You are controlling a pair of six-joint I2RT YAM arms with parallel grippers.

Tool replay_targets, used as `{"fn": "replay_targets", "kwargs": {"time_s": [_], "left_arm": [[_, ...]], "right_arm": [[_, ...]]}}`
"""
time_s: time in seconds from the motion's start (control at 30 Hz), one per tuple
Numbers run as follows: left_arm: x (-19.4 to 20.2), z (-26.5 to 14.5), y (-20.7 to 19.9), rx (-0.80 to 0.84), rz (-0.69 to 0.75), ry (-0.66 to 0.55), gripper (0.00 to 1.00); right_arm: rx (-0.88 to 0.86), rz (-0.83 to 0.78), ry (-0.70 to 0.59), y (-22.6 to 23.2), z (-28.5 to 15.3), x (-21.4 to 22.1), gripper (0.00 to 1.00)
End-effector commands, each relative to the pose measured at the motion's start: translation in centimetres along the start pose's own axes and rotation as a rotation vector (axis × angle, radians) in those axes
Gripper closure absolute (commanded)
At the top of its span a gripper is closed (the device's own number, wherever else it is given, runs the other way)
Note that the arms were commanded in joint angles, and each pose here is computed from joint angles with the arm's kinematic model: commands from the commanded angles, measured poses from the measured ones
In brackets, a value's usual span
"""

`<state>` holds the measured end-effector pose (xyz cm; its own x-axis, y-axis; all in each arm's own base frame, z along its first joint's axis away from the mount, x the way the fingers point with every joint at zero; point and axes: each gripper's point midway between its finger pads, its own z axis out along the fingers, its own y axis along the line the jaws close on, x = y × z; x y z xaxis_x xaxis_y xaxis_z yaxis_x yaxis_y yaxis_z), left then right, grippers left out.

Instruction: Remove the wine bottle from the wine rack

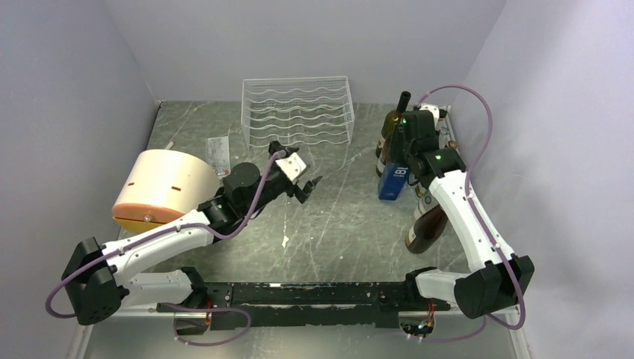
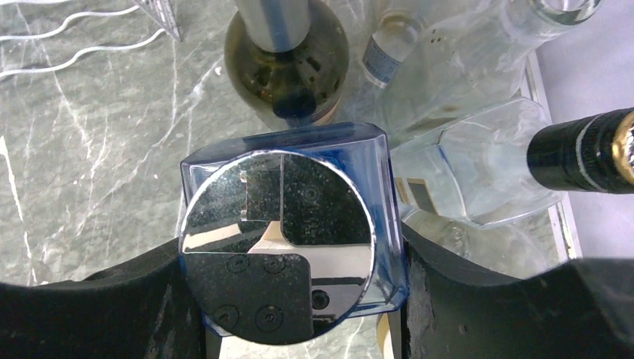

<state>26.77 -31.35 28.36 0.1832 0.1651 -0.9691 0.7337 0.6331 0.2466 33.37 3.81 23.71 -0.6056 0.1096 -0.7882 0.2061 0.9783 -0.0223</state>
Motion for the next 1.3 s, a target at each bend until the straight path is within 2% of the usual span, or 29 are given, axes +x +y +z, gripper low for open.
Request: {"fn": "replay_targets", "kwargs": {"time_s": [0.0,0.2,0.3,0.43,0.57,0.67,0.8,0.9,1.07,1.27], "left_arm": [[-2.3,-0.4,1.9,-0.062,-0.020,-0.073,0.00],[-2.4,-0.6,2.6,-0.074,-0.037,-0.079,0.01],[-2.3,-0.5,2.9,-0.079,-0.045,-0.079,0.00],[-2.2,-0.5,3.4,-0.085,-0.056,-0.077,0.01],[-1.8,-0.4,3.9,-0.098,-0.058,-0.068,0.01],[-1.6,-0.4,4.3,-0.108,-0.063,-0.062,0.00],[-1.2,-0.4,4.7,-0.126,-0.067,-0.055,0.00],[-0.9,-0.4,5.3,-0.149,-0.078,-0.043,0.01],[-1.4,-0.7,7.6,-0.234,-0.102,-0.009,0.01],[-3.8,-3.6,13.5,-0.458,-0.157,-0.039,0.01]], "right_arm": [[-0.030,0.075,-0.185,-0.1,-0.7,-5.7,1.00],[-0.030,0.066,-0.167,-0.1,0.3,-5.0,0.98],[-0.043,0.064,-0.156,0.1,0.7,-4.8,0.87],[-0.035,0.063,-0.139,0.0,1.1,-4.1,0.80],[-0.039,0.057,-0.114,0.2,1.7,-3.2,0.67],[-0.037,0.048,-0.098,0.2,1.8,-2.9,0.49],[-0.067,0.051,-0.121,0.4,0.9,-3.4,0.17],[-0.087,0.056,-0.142,0.4,0.1,-3.8,0.02],[-0.195,0.039,-0.190,1.5,-2.4,-5.0,0.00],[-0.382,0.012,-0.340,3.0,-8.2,-7.5,0.00]]}}
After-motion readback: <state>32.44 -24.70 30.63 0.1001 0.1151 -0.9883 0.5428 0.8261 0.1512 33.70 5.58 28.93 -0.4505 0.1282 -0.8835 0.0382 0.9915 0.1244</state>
